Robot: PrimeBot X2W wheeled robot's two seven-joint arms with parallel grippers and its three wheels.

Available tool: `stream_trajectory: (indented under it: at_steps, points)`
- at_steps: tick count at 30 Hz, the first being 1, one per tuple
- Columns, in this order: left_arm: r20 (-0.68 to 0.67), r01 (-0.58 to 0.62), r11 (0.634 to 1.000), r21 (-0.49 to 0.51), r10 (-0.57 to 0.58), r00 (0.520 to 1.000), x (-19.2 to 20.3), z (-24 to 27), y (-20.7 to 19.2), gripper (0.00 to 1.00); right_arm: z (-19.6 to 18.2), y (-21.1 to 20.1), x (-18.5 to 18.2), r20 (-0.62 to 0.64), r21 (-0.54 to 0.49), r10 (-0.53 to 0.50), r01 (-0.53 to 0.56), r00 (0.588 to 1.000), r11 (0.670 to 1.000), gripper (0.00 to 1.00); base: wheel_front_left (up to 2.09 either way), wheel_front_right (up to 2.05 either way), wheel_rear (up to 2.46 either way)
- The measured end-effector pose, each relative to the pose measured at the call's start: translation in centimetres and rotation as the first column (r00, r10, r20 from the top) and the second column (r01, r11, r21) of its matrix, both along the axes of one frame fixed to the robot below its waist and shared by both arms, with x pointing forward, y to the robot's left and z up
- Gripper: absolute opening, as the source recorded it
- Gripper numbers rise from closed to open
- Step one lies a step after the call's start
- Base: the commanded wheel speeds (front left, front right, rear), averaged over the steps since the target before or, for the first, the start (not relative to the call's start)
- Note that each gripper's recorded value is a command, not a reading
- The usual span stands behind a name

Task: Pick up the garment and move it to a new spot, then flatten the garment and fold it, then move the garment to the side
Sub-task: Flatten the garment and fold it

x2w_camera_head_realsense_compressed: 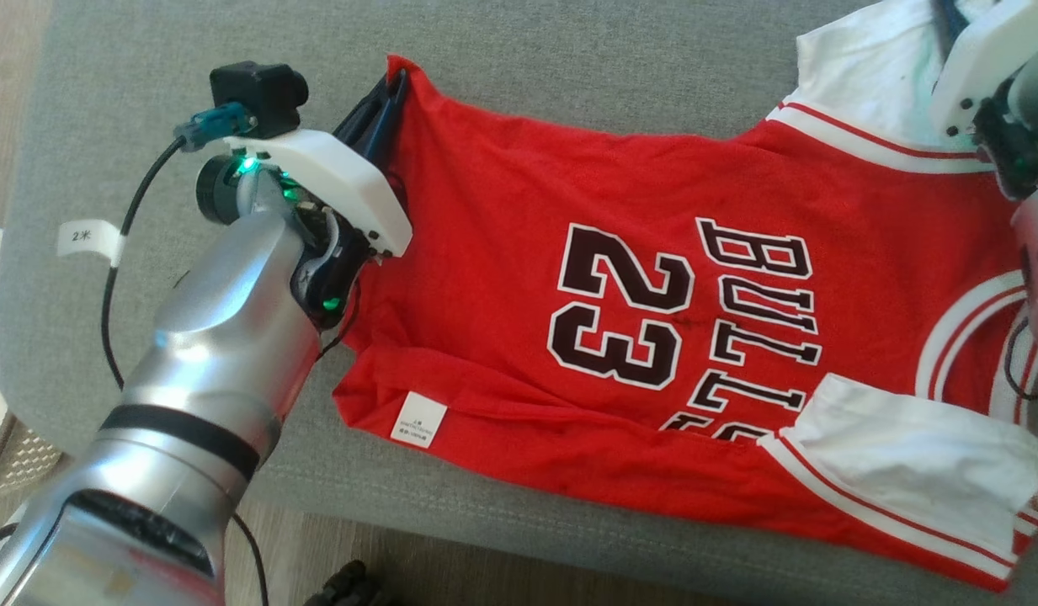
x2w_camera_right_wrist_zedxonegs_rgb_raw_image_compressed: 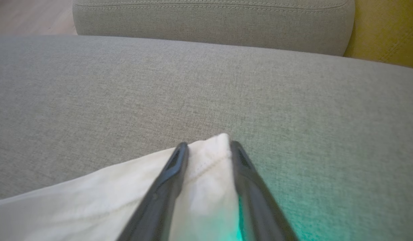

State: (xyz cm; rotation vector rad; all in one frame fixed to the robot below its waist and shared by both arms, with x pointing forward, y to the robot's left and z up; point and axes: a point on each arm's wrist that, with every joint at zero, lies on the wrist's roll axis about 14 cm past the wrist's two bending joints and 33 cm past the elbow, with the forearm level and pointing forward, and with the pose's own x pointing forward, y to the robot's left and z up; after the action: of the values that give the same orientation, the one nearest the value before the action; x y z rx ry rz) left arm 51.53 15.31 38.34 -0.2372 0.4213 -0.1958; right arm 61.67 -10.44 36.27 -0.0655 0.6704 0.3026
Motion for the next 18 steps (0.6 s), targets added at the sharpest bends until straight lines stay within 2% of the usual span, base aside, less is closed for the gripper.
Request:
stream_trajectory:
  at_steps: [6,9,14,18]
  points:
    - [0.009,-0.001,1.000,-0.007,0.001,1.000,0.2,0.2,-0.1,0.00,1.4,-1.3,0.3,0.070,0.041,-0.041,0.038,0.997,0.998,0.00,0.00,0.00,0.00]
    - [0.030,-0.002,1.000,0.008,0.002,1.000,0.6,1.1,0.4,0.00,3.8,-2.2,1.1,0.163,0.067,-0.063,0.053,0.985,0.996,0.00,0.00,0.00,0.00]
    - [0.074,0.003,1.000,0.015,-0.004,0.997,1.3,2.7,0.8,0.00,8.7,-1.8,1.6,0.313,0.111,-0.052,0.018,0.948,0.994,0.00,0.00,0.00,0.00]
    - [0.104,0.011,1.000,0.006,-0.011,0.994,1.7,3.9,0.5,0.00,11.6,-2.4,1.6,0.382,0.130,-0.056,0.006,0.922,0.991,0.00,0.00,0.00,0.00]
